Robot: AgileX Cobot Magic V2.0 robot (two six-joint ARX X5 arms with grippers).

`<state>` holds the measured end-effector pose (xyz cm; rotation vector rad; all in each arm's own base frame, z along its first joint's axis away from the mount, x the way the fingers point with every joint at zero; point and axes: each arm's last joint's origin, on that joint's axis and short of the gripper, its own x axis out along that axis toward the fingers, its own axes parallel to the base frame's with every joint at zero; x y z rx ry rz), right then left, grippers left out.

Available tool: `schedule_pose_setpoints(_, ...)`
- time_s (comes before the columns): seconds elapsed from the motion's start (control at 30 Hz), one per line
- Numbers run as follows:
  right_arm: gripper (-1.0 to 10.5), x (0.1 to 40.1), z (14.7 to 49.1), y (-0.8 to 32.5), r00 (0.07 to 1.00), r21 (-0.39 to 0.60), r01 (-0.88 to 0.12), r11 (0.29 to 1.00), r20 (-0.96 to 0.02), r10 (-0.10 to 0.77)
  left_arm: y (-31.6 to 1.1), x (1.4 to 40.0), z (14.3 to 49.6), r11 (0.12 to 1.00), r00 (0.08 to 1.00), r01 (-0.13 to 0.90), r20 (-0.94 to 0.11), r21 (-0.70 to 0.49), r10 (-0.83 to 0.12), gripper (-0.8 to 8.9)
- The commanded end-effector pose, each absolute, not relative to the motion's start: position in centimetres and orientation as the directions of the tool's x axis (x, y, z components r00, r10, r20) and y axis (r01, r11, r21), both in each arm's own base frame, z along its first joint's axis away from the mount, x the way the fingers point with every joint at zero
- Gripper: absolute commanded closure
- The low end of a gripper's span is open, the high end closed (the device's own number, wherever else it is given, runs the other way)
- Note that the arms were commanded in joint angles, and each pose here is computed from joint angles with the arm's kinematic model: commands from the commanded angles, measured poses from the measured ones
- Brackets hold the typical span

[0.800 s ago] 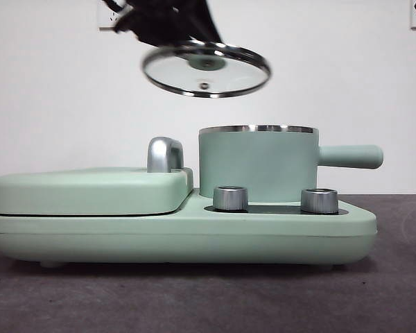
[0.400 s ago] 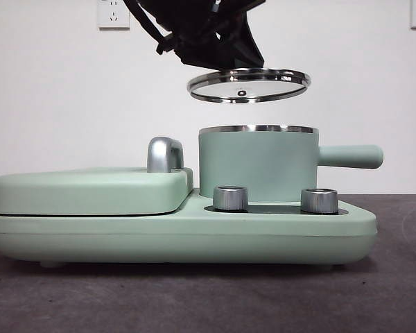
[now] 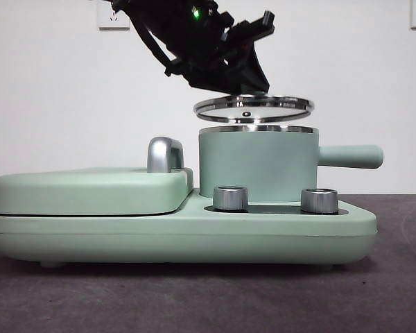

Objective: Put the buns in a small steamer

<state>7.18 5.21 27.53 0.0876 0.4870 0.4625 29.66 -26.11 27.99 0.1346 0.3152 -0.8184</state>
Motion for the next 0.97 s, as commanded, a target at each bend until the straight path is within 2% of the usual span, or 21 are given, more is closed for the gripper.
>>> schedule_pose_setpoints(0.03,5.8,7.22,27.68,5.25,0.793,0.191,-0.394,0.899,-0.424,0.438,-26.84,29.82,28.22,0.666,0.639,0.746,-0.291,0.010,-0.712,8.02)
schedule_pose_setpoints(0.97,5.8,7.23,27.68,5.23,0.796,0.189,-0.388,0.902,-0.424,0.432,-27.30,30.24,27.49,0.654,0.637,0.755,-0.279,0.039,-0.719,8.02)
